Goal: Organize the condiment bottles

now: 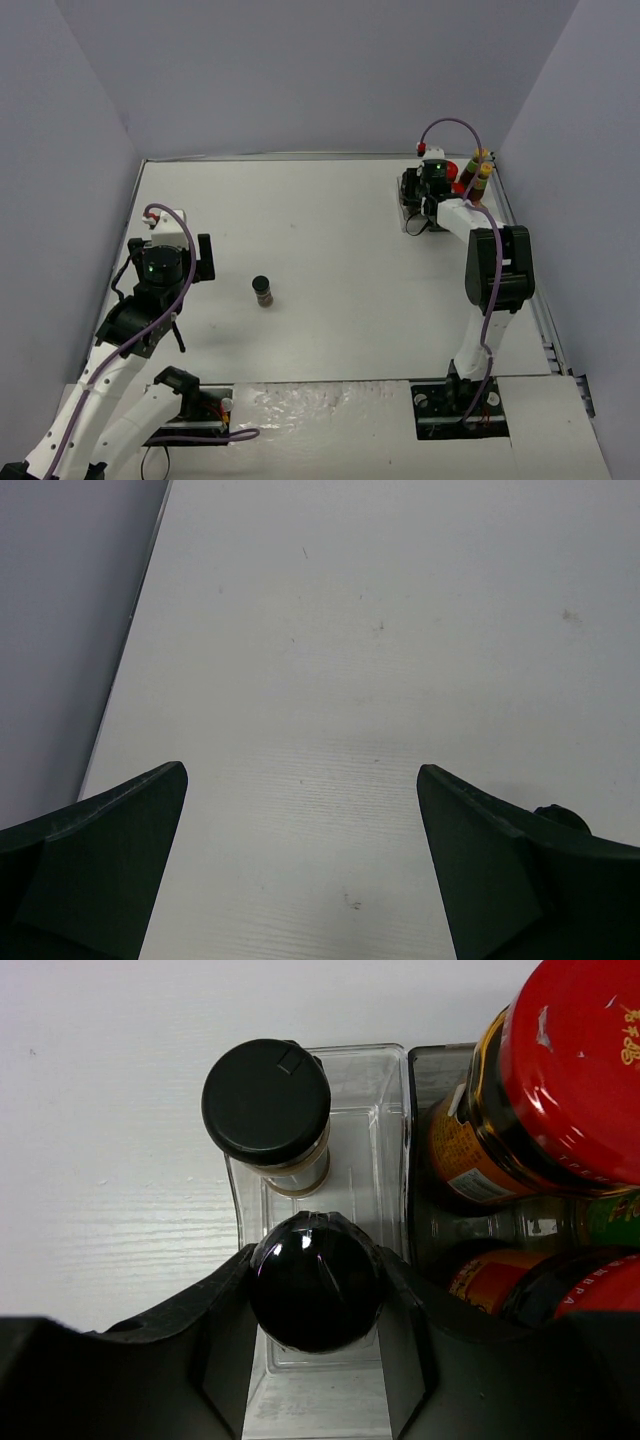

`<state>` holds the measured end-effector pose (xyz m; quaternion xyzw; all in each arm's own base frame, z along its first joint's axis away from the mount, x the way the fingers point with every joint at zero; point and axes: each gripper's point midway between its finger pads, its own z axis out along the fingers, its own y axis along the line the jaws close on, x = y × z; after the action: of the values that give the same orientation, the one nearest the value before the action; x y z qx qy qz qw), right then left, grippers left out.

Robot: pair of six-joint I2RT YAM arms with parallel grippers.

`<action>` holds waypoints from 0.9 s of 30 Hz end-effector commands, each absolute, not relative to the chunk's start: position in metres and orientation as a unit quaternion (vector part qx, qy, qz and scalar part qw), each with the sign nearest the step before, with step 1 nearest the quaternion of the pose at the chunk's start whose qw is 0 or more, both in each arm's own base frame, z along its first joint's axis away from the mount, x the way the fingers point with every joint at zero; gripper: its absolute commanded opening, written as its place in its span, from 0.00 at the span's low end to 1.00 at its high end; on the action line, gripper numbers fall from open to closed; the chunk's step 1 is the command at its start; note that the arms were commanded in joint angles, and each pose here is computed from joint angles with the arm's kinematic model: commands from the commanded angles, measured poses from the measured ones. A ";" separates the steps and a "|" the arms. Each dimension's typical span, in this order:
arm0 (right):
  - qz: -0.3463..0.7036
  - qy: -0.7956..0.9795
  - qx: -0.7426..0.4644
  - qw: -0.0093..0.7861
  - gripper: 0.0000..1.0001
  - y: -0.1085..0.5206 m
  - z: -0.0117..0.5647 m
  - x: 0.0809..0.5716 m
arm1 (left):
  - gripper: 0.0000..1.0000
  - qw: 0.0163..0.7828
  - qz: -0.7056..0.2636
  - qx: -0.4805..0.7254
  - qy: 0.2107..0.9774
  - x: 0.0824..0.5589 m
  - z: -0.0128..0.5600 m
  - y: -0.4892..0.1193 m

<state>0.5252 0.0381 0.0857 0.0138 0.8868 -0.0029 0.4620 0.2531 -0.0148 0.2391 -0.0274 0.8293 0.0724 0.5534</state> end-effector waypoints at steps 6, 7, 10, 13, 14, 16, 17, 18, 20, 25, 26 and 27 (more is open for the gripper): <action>0.024 0.840 0.010 0.542 0.78 0.047 0.159 0.538 | 0.97 0.579 0.065 -0.036 0.812 0.261 0.259 -0.016; 0.026 0.837 0.008 0.546 0.83 0.048 0.166 0.535 | 0.97 0.580 0.064 -0.036 0.812 0.262 0.259 -0.017; 0.032 0.836 -0.009 0.548 0.89 0.057 0.181 0.520 | 0.97 0.579 0.062 -0.035 0.812 0.261 0.259 -0.017; 0.047 0.829 -0.048 0.556 0.90 0.084 0.207 0.496 | 0.97 0.581 0.060 -0.034 0.811 0.261 0.260 -0.018; 0.057 0.826 -0.067 0.557 0.90 0.098 0.213 0.487 | 0.97 0.581 0.059 -0.033 0.811 0.261 0.260 -0.018; 0.093 0.808 -0.143 0.563 0.91 0.141 0.232 0.460 | 0.97 0.584 0.054 -0.030 0.810 0.261 0.262 -0.020; 0.108 0.800 -0.168 0.565 0.92 0.155 0.237 0.449 | 0.97 0.585 0.052 -0.028 0.809 0.261 0.262 -0.021; 0.134 0.793 -0.193 0.562 0.92 0.175 0.239 0.439 | 0.97 0.587 0.051 -0.028 0.808 0.261 0.263 -0.021; 0.183 0.771 -0.245 0.559 0.94 0.212 0.248 0.411 | 0.97 0.590 0.051 -0.029 0.805 0.260 0.265 -0.020; 0.269 0.725 -0.362 0.521 0.97 0.299 0.237 0.347 | 0.97 0.604 0.031 -0.020 0.796 0.258 0.272 -0.026; 0.280 0.718 -0.374 0.515 0.98 0.310 0.233 0.338 | 0.97 0.614 0.025 -0.021 0.789 0.256 0.278 -0.026; 0.292 0.711 -0.392 0.505 0.98 0.325 0.228 0.327 | 0.97 0.619 0.022 -0.021 0.785 0.256 0.281 -0.026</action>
<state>0.3647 0.2751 0.2356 -0.3131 0.7559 0.2324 0.5259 0.2494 -0.0201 0.2468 -0.0189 0.8216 0.0507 0.5675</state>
